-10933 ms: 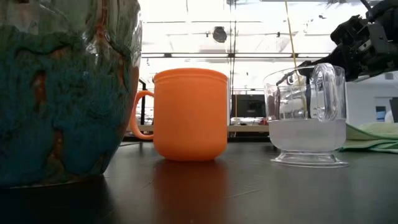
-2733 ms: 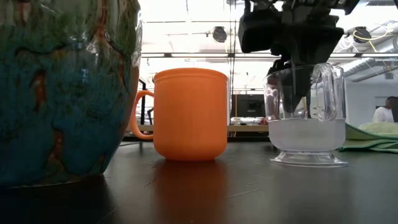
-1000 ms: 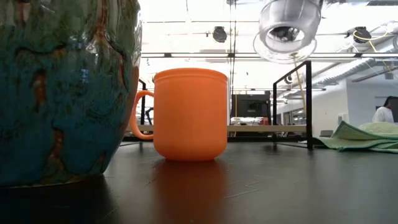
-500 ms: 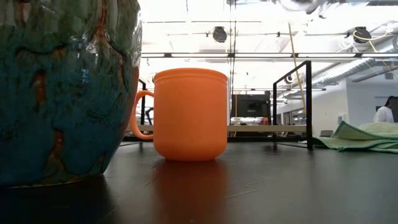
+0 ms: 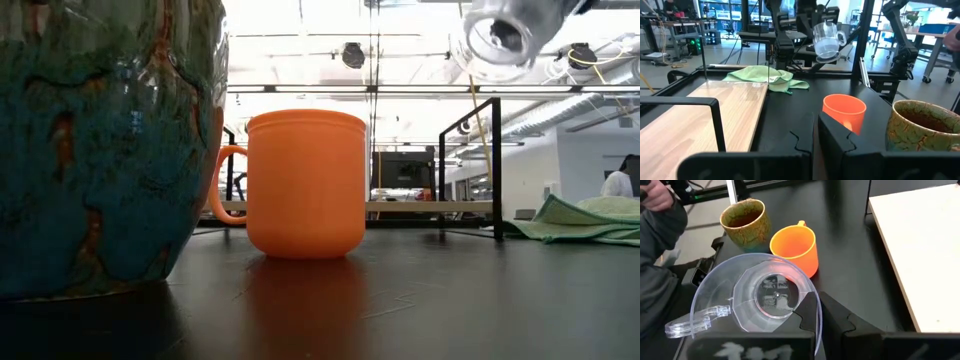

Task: Stack small to large cups/mugs on shelf
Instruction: Put the transparent mug on the shelf

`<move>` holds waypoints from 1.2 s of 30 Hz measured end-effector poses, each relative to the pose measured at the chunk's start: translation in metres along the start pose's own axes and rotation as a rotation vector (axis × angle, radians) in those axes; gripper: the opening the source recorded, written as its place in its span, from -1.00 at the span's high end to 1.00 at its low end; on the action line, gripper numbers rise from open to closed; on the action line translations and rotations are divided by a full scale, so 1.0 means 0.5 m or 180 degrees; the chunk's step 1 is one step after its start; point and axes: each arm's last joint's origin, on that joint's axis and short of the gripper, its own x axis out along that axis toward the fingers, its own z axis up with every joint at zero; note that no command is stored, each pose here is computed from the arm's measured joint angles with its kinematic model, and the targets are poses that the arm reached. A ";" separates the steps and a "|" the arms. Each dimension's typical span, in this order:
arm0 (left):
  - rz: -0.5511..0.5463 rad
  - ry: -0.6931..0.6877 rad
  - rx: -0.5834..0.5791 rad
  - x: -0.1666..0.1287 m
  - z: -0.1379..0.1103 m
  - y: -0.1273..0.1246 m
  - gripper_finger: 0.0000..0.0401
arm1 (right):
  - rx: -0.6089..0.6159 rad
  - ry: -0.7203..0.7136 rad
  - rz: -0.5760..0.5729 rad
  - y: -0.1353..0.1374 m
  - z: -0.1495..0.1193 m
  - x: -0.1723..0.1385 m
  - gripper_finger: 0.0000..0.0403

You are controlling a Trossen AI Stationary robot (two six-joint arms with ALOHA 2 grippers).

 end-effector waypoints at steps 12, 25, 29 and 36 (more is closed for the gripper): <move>-0.0001 0.0000 -0.0008 0.000 0.000 0.000 0.87 | -0.0046 -0.0369 0.0138 -0.021 -0.053 0.011 1.00; -0.0001 0.0001 -0.0010 0.000 0.000 0.000 0.87 | -0.0231 -0.0712 0.0289 -0.057 0.011 0.076 1.00; -0.0003 0.0001 -0.0010 0.000 0.000 0.000 0.87 | -0.0313 -0.0659 0.0309 -0.066 0.061 0.087 1.00; -0.0003 0.0002 -0.0003 0.000 0.000 0.000 0.87 | -0.0435 -0.0317 0.0101 -0.079 0.155 0.097 1.00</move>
